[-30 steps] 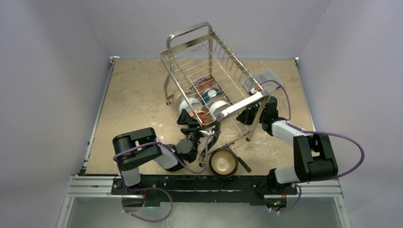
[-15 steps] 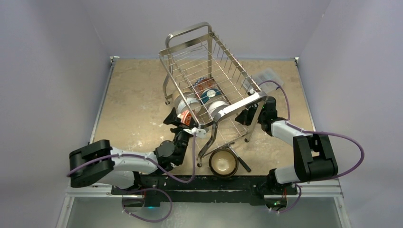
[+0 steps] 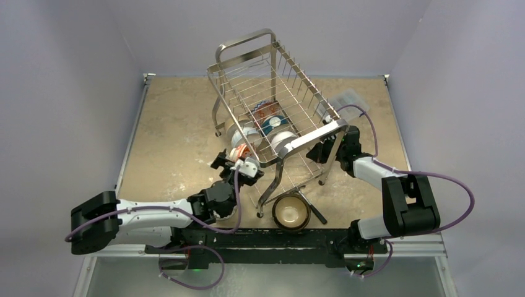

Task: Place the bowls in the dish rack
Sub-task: Adjust the bowl in the dish rack.

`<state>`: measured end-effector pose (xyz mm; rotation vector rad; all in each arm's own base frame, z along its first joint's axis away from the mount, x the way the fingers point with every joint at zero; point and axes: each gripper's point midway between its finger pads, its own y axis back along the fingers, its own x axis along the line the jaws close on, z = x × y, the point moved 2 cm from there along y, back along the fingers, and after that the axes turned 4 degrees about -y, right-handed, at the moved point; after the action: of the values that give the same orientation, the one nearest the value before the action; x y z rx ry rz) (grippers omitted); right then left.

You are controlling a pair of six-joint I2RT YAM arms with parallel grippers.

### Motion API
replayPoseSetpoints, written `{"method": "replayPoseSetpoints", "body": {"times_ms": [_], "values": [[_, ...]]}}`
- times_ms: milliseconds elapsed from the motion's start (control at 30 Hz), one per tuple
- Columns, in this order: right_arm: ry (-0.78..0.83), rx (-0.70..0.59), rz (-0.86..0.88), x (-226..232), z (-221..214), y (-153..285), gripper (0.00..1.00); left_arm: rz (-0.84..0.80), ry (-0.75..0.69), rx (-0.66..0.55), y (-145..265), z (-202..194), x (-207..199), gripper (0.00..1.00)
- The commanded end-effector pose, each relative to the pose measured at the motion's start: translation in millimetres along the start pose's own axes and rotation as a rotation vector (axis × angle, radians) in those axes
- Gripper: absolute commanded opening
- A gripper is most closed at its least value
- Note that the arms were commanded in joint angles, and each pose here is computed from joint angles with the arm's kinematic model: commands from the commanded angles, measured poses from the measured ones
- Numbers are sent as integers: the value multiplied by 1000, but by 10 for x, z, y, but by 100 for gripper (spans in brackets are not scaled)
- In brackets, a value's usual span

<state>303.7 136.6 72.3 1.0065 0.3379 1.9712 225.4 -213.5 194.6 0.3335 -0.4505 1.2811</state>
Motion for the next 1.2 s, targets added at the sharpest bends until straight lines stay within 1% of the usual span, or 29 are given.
{"method": "replayPoseSetpoints", "body": {"times_ms": [0, 133, 200, 300, 533, 567, 700, 900, 1000, 1133, 1167], "values": [[-105, -31, 174, 402, 196, 42, 0, 14, 304, 73, 45, 18, 11, 96], [-103, -29, 177, 403, 190, 41, 0, 26, 518, 161, 21, -12, 30, 94], [-101, -31, 177, 405, 197, 42, 0, 17, 602, 223, -29, -40, 14, 92], [-104, -27, 178, 400, 187, 34, 0, 2, 684, 298, -125, -58, 6, 92], [-99, -23, 178, 403, 187, 27, 0, -11, 710, 407, -273, -178, 45, 95], [-100, -24, 177, 396, 191, 27, 0, -41, 716, 423, -297, -200, 18, 95], [-101, -22, 179, 397, 184, 26, 0, -54, 738, 477, -407, -343, 63, 94], [-102, -20, 182, 398, 181, 16, 0, -154, 771, 459, -513, -334, -17, 89], [-101, -21, 185, 404, 189, 18, 0, -183, 776, 465, -541, -330, -65, 85], [-100, -21, 184, 407, 192, 24, 0, -203, 773, 486, -530, -387, -125, 83], [-101, -20, 183, 403, 183, 26, 0, -212, 787, 461, -562, -338, -133, 83]]}}
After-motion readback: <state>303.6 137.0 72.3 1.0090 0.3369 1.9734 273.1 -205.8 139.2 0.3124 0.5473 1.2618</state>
